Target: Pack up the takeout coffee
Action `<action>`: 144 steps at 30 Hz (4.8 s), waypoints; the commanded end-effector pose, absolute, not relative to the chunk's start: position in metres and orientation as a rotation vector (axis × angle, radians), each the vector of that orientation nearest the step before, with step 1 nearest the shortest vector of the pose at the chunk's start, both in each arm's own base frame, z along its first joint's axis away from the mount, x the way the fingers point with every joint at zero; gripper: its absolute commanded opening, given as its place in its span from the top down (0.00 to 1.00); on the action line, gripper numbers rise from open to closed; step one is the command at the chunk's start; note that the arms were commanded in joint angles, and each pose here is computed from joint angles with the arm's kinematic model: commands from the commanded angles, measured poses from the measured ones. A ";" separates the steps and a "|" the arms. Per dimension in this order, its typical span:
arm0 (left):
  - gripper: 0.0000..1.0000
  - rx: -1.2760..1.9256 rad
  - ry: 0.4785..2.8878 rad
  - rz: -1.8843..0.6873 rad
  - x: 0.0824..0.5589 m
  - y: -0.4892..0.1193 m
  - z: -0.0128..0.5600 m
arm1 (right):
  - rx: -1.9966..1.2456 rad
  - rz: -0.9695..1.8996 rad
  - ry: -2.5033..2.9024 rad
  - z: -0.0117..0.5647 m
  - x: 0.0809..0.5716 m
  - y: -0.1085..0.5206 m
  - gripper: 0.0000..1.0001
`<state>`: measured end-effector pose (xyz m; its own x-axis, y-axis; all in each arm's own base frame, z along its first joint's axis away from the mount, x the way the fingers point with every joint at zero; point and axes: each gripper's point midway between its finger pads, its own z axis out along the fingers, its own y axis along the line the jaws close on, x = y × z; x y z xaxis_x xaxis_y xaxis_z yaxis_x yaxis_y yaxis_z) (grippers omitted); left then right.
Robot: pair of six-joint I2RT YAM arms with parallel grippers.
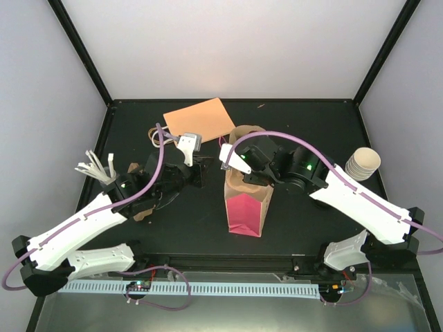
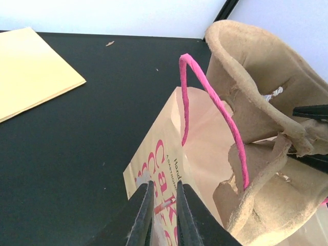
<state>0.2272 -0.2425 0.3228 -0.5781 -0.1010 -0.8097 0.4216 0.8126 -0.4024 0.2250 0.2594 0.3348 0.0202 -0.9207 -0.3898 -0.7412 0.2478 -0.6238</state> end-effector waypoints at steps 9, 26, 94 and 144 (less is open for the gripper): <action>0.83 0.252 2.015 -0.755 0.229 -0.246 0.346 | -1.602 -0.221 1.831 0.327 0.201 0.259 0.71; 0.82 0.232 2.005 -0.685 0.234 -0.233 0.362 | -1.680 -0.045 1.969 0.282 0.169 0.254 0.72; 0.41 0.490 1.973 -1.065 0.208 -0.234 0.378 | -1.824 0.231 2.074 0.212 0.132 0.253 0.70; 0.99 0.444 2.058 -1.417 0.162 -0.274 0.370 | -1.849 0.281 2.171 0.164 0.132 0.249 0.69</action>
